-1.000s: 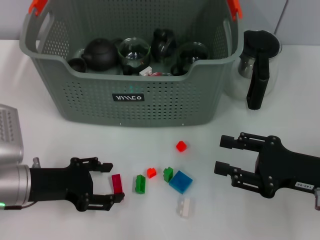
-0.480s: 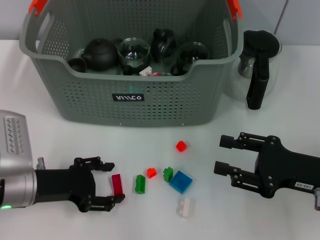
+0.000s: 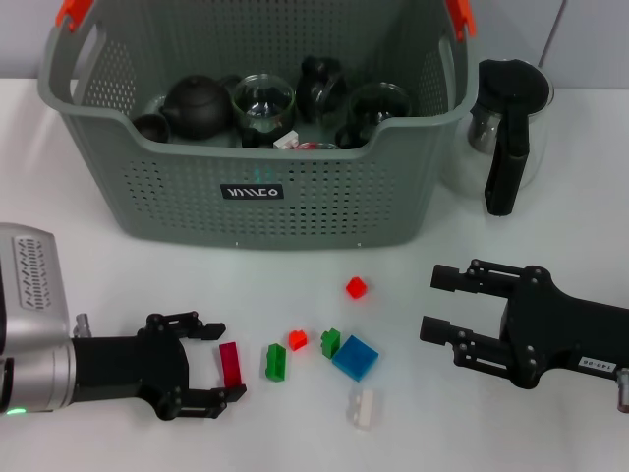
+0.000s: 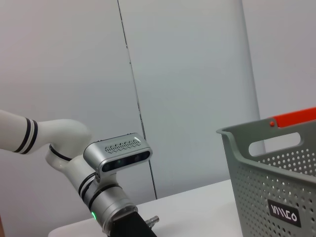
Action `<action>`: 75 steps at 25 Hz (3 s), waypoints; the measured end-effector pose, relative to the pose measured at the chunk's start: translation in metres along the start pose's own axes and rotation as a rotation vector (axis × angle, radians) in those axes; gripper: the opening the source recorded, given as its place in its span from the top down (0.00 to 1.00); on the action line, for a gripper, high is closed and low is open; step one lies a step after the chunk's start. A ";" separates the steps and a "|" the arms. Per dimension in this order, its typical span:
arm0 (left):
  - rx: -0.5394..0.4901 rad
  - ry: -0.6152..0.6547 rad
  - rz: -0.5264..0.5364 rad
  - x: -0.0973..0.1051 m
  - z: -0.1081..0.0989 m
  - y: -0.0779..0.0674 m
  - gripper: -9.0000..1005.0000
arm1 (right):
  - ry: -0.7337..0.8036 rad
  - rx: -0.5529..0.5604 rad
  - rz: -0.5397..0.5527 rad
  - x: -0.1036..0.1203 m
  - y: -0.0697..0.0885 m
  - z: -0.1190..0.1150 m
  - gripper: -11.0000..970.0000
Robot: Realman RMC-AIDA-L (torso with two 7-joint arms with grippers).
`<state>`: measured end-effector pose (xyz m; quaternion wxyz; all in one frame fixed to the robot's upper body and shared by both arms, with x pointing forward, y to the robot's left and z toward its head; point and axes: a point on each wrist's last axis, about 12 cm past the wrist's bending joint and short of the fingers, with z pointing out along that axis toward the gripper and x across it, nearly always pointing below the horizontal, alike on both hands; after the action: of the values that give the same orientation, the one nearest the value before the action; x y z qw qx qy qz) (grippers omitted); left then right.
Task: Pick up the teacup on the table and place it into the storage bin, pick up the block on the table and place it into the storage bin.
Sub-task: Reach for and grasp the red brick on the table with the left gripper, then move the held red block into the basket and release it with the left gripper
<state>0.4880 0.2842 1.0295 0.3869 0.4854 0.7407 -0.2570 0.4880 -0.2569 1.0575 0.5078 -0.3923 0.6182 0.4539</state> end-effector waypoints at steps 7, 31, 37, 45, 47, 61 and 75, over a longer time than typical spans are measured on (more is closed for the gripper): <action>0.005 0.005 -0.005 0.002 0.002 -0.001 0.27 | 0.000 0.000 0.000 0.000 0.000 0.000 0.35; -0.010 0.011 -0.038 -0.001 0.002 0.004 0.31 | -0.003 -0.004 0.002 0.000 0.001 0.000 0.35; 0.001 -0.070 -0.050 -0.014 -0.016 0.005 0.34 | -0.003 -0.005 0.003 0.000 0.001 0.000 0.35; 0.095 -0.430 -0.023 -0.068 -0.103 0.008 0.34 | -0.004 -0.006 0.002 0.000 0.001 0.000 0.35; 0.088 -0.483 -0.060 -0.088 -0.118 0.018 0.34 | -0.004 -0.006 0.001 -0.001 0.001 0.000 0.35; -0.152 -0.330 -0.244 -0.198 -0.053 0.120 0.30 | -0.007 -0.012 0.001 -0.001 0.001 0.002 0.35; -0.377 0.070 -0.286 -0.195 0.052 0.130 0.22 | -0.009 -0.016 -0.001 -0.002 0.001 0.003 0.35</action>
<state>0.6687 0.1952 1.1594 0.4044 0.3033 0.8498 -0.1494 0.4885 -0.2536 1.0592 0.5078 -0.3944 0.6121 0.4604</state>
